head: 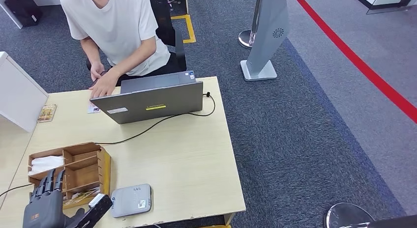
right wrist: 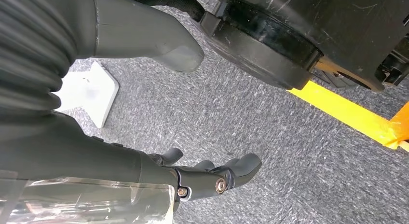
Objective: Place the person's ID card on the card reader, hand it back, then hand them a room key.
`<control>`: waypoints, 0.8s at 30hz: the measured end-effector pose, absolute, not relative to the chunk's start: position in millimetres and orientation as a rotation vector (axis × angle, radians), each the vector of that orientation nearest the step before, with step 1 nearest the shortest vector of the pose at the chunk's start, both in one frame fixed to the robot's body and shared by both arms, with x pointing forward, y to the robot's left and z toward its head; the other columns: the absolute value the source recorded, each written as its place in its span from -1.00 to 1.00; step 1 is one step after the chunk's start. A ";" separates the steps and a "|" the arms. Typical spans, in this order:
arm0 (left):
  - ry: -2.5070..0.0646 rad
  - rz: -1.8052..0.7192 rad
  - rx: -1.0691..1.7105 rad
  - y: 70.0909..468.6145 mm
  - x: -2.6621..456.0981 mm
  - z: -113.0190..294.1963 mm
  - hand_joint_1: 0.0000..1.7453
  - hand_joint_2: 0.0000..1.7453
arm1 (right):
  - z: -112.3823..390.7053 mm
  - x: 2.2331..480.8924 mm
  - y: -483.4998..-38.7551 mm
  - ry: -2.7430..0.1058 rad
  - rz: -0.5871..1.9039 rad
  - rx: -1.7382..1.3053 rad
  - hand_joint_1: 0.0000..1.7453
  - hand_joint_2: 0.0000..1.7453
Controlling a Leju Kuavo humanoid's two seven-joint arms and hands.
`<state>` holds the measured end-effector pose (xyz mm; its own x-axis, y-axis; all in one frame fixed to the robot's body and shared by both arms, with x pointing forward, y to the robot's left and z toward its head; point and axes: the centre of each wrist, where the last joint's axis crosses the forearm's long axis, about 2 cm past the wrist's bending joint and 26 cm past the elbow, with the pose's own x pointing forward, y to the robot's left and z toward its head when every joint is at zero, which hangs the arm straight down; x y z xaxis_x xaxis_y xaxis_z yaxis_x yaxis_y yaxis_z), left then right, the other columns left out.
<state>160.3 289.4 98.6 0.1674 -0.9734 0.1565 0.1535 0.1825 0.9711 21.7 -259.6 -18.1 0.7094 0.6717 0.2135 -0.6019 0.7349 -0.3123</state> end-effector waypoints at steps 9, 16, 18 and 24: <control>-1.062 -1.052 1.030 289.5 159.9 98.5 1.00 1.00 | -18.1 22.0 -259.6 -0.325 0.714 -0.228 -1.00 1.00; -1.076 -1.054 1.027 288.9 159.3 98.3 1.00 1.00 | -18.0 22.0 -259.6 -0.328 0.714 -0.227 -1.00 1.00; -1.080 -1.055 1.026 288.8 159.4 98.4 1.00 1.00 | -18.0 22.0 -259.6 -0.328 0.714 -0.227 -1.00 1.00; -1.088 -1.054 1.024 289.0 159.9 98.8 1.00 1.00 | -18.0 22.0 -259.6 -0.328 0.715 -0.227 -1.00 1.00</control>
<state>159.9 289.0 98.8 0.1384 -0.9756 0.1704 0.1392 0.1895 0.9720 22.0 -259.6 -18.0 0.7078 0.6726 0.2160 -0.6021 0.7343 -0.3136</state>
